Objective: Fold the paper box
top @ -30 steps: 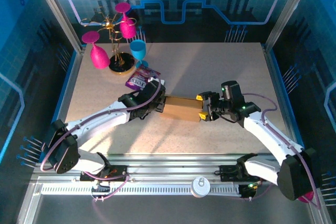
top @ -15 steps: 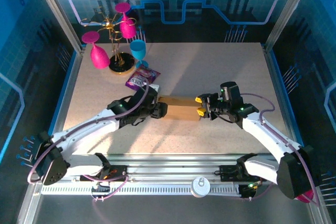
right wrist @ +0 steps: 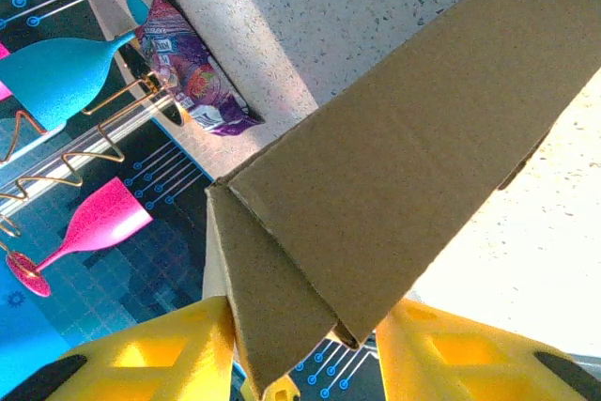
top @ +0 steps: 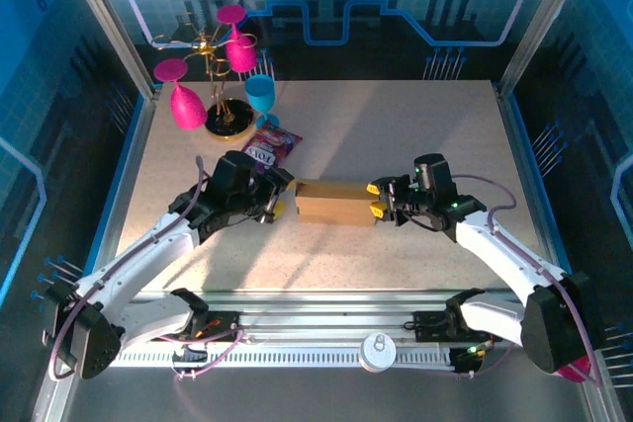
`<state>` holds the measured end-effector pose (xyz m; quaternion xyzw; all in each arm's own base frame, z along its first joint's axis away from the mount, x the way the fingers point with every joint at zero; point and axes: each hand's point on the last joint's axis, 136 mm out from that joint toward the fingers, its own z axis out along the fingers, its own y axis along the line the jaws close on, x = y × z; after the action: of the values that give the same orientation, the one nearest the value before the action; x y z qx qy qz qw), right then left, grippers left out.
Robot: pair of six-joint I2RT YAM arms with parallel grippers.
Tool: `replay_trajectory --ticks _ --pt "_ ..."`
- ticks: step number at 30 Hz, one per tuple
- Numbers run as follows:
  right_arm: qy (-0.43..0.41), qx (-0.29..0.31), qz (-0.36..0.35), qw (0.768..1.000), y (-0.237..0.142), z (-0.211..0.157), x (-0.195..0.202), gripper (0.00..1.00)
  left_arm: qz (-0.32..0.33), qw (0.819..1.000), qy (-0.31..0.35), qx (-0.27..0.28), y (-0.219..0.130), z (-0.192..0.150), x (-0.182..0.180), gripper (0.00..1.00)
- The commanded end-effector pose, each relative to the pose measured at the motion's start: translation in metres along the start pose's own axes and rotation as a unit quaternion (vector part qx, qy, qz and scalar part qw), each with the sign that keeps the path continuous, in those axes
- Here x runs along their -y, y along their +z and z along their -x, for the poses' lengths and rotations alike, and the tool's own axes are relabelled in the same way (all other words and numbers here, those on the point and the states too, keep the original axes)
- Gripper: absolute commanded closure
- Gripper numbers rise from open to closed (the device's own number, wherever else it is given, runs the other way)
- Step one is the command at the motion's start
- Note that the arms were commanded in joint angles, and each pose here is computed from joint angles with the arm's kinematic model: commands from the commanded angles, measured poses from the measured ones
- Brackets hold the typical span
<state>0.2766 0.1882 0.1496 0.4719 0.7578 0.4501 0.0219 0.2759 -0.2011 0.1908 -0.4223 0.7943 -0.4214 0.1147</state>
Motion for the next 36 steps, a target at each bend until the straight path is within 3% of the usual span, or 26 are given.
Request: replay_trajectory --ticks 1,10,17,36 --pt "0.011 0.008 -0.043 0.999 0.008 0.006 0.026 0.58 -0.011 0.988 -0.152 -0.032 0.009 -0.008 0.012 0.34" --pt "0.01 0.004 -0.041 0.999 0.011 0.006 0.021 0.58 0.056 0.984 -0.165 -0.046 0.027 -0.011 -0.005 0.33" --pt "0.009 0.003 -0.04 0.999 0.012 0.006 0.02 0.58 0.028 0.985 -0.165 -0.034 0.04 0.003 0.0 0.34" --pt "-0.015 0.007 -0.058 0.998 0.014 0.013 0.025 0.62 0.069 0.982 -0.178 -0.016 0.049 0.015 -0.051 0.74"
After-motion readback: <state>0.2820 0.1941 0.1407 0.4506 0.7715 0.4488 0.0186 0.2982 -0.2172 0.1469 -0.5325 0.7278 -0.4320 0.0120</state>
